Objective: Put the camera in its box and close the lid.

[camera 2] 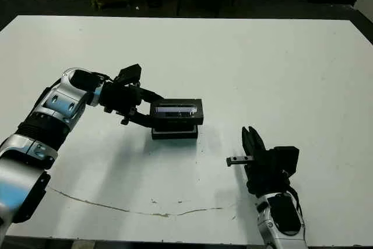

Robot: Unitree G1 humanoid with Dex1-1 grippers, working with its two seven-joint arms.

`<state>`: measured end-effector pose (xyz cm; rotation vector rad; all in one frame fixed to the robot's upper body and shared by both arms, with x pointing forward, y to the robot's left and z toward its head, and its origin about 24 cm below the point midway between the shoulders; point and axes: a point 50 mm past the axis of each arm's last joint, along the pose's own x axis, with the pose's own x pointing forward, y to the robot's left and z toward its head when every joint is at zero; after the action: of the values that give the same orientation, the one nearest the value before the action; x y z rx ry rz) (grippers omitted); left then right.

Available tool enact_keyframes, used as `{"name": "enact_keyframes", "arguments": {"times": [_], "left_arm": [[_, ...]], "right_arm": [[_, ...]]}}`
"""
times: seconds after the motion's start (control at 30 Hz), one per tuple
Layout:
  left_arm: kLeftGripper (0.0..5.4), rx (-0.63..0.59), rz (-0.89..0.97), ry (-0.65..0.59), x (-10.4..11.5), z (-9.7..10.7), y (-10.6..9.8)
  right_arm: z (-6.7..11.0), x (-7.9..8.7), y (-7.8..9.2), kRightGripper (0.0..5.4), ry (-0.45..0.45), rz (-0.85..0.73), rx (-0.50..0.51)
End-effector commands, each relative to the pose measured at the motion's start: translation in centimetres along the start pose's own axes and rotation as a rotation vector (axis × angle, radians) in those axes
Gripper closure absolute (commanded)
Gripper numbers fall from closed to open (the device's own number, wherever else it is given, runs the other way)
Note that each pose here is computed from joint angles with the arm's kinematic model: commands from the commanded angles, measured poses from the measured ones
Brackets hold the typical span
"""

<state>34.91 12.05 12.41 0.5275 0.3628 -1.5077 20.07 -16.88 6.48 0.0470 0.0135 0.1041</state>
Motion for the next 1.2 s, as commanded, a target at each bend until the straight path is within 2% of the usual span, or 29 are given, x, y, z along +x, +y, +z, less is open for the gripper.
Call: {"name": "enact_keyframes", "arguments": {"times": [0.03,0.67,1.2], "left_arm": [[2.88,0.000,-0.009,0.049,-0.4,-0.2,0.1],[2.88,-0.031,-0.016,0.088,-0.3,-1.1,0.0],[2.88,-0.051,0.007,0.092,-0.1,-2.1,-0.3]], "right_arm": [[-0.5,-0.3,-0.2,5.40,0.021,-0.005,0.010],[-0.8,-0.1,-0.5,5.40,-0.012,0.021,0.008],[-0.8,-0.1,-0.5,5.40,-0.001,0.010,0.001]]}}
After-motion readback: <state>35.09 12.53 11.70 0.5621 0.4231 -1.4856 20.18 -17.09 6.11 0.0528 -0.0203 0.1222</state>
